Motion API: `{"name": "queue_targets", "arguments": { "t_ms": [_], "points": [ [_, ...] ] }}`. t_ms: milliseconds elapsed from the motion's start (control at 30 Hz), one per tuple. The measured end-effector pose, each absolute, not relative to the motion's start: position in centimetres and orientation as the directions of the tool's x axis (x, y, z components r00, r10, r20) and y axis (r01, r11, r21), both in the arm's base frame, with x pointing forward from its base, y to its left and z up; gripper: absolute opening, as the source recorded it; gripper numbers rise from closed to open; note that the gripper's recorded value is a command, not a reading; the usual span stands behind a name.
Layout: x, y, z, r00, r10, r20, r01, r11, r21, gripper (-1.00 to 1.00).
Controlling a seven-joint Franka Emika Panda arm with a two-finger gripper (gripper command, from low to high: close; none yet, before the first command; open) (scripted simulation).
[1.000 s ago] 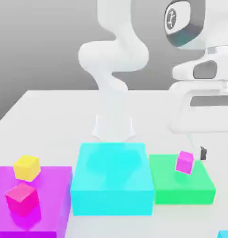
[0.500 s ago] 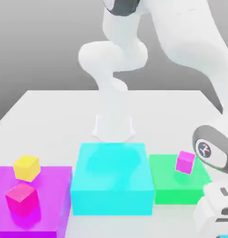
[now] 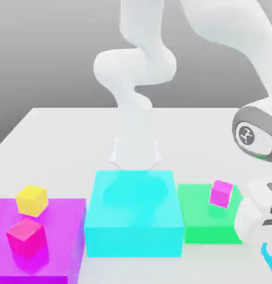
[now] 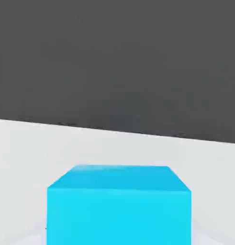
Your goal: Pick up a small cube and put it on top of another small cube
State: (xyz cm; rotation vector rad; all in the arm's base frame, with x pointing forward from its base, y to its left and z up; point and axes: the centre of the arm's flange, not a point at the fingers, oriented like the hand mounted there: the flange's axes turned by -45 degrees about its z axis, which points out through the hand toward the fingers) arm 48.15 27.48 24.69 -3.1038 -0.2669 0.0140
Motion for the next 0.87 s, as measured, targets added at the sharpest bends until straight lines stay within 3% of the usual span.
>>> {"name": "queue_targets", "arguments": {
  "t_ms": [267,567,767,800,867],
  "points": [
    [39.6,26.6,29.2,0.934,0.357,-0.005,0.356,-0.934,-0.034,-1.0],
    [30.9,22.5,30.8,0.86,0.51,0.0,0.51,-0.86,-0.008,-1.0],
    [30.1,21.9,25.2,0.851,0.526,-0.001,0.526,-0.851,0.002,-1.0],
    [30.0,21.9,24.5,0.85,0.526,0.0,0.526,-0.85,0.001,1.0],
    [30.0,21.9,24.5,0.85,0.526,0.0,0.526,-0.85,0.001,1.0]
  ]
}}
